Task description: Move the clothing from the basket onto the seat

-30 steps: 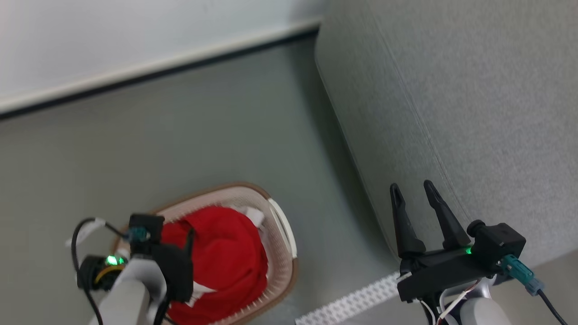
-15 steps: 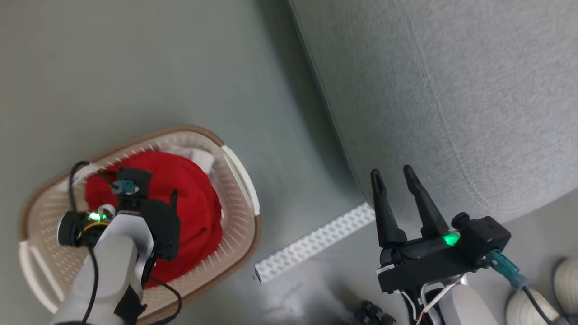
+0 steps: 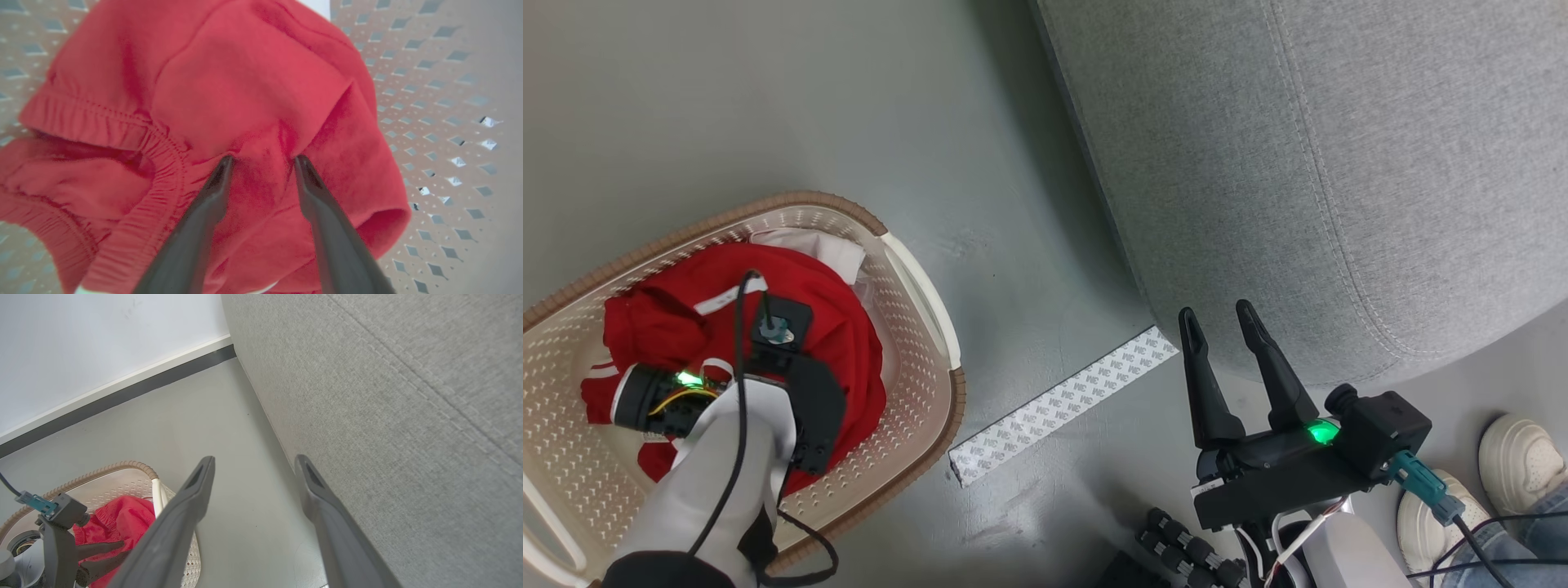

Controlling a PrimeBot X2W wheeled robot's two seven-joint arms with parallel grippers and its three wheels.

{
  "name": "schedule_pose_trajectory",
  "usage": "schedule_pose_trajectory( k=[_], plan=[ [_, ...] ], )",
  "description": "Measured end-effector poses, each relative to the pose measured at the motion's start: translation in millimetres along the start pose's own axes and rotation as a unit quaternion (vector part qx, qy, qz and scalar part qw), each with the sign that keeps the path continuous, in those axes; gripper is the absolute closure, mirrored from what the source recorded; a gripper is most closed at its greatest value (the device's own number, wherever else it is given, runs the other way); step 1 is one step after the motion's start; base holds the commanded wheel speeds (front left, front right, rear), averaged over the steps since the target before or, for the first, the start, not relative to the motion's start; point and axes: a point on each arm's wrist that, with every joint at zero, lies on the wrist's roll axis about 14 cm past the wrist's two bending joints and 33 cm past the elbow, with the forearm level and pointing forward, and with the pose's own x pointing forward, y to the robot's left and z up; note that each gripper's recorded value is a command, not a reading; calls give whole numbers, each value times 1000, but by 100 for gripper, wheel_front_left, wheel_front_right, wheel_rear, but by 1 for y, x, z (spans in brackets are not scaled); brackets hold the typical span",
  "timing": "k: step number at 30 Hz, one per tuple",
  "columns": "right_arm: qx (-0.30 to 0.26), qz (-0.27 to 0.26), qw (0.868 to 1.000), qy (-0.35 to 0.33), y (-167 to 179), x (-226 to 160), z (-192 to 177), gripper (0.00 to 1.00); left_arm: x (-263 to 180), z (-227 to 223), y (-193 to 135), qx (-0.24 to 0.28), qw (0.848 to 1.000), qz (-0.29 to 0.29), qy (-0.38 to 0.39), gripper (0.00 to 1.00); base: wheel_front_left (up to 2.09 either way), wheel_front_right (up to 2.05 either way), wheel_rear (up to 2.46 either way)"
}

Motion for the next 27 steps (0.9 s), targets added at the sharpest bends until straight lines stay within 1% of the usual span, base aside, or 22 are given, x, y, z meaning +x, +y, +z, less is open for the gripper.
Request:
schedule_pose_trajectory(
  k=[3,7,11,16,20,23,27],
  plan=[
    [0,-2,1000,0,-1,-2,0,0,-1,3,-2,15,1000,2,-1,100,0,0,0],
    [0,-4,1000,0,-2,-3,0,0,-3,9,-4,15,1000,4,-11,100,0,0,0],
    [-5,0,1000,-5,-1,-2,4,0,-11,20,-12,-22,999,-10,-35,100,0,0,0],
    [-17,17,1000,-18,8,0,15,0,-33,21,-23,-45,997,-30,-53,100,0,0,0],
    [-28,40,998,-27,23,0,29,0,-57,51,-18,-43,993,-35,-106,100,0,0,0],
    [-27,62,997,-38,38,-3,41,0,-85,75,-23,-59,985,-58,-154,100,0,0,0],
    [-24,94,994,-57,62,-12,59,0,-130,119,-25,-62,971,-63,-220,100,0,0,0]
  ],
)
